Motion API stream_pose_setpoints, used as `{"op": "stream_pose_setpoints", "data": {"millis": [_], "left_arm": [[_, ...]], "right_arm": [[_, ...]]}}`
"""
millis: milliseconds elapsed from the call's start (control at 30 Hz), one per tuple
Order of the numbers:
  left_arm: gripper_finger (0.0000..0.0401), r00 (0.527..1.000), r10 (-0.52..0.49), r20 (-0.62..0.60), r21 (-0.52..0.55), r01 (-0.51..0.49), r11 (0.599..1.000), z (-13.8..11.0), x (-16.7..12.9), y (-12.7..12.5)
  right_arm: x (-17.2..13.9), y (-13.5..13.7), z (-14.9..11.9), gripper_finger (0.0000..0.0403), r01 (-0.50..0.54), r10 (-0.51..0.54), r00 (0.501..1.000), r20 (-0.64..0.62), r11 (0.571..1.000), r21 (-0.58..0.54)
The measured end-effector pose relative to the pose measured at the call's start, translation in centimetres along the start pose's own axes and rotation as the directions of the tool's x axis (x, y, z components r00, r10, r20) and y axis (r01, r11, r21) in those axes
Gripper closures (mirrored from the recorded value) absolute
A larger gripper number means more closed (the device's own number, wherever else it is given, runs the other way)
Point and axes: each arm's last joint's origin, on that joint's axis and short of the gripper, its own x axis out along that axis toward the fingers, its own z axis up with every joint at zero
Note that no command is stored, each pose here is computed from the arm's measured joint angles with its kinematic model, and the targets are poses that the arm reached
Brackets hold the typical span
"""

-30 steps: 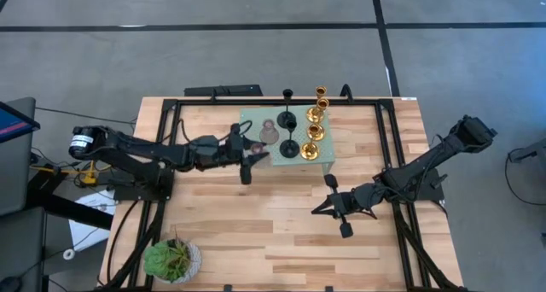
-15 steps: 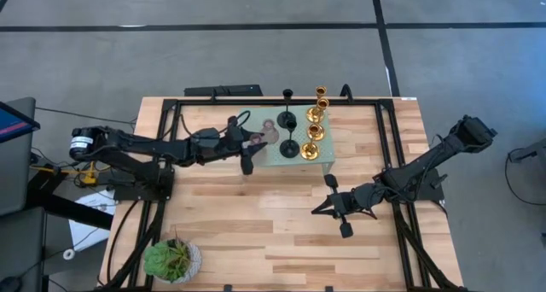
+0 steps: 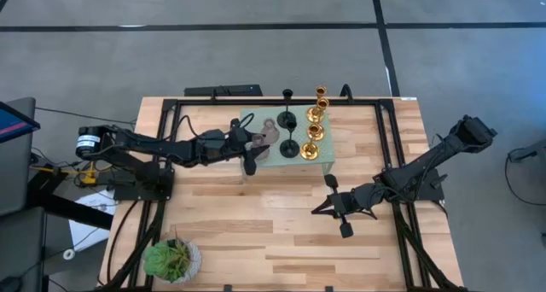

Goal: Pick & Place candle stick holders
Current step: Put the pink glass candle holder on the shelf aligned with the other pink glass candle holder

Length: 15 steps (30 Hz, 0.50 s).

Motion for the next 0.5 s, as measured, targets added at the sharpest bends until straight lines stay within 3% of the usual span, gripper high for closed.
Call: {"op": "stream_pose_setpoints", "data": {"millis": [500], "left_arm": [[0.0066,1.0,0.001,0.009,0.005,-0.001,1.0,0.1,-0.02,0.0]], "right_arm": [[0.03,-0.12,-0.01,0.0403,0.005,-0.005,1.0,-0.001,1.0,0.002]]}}
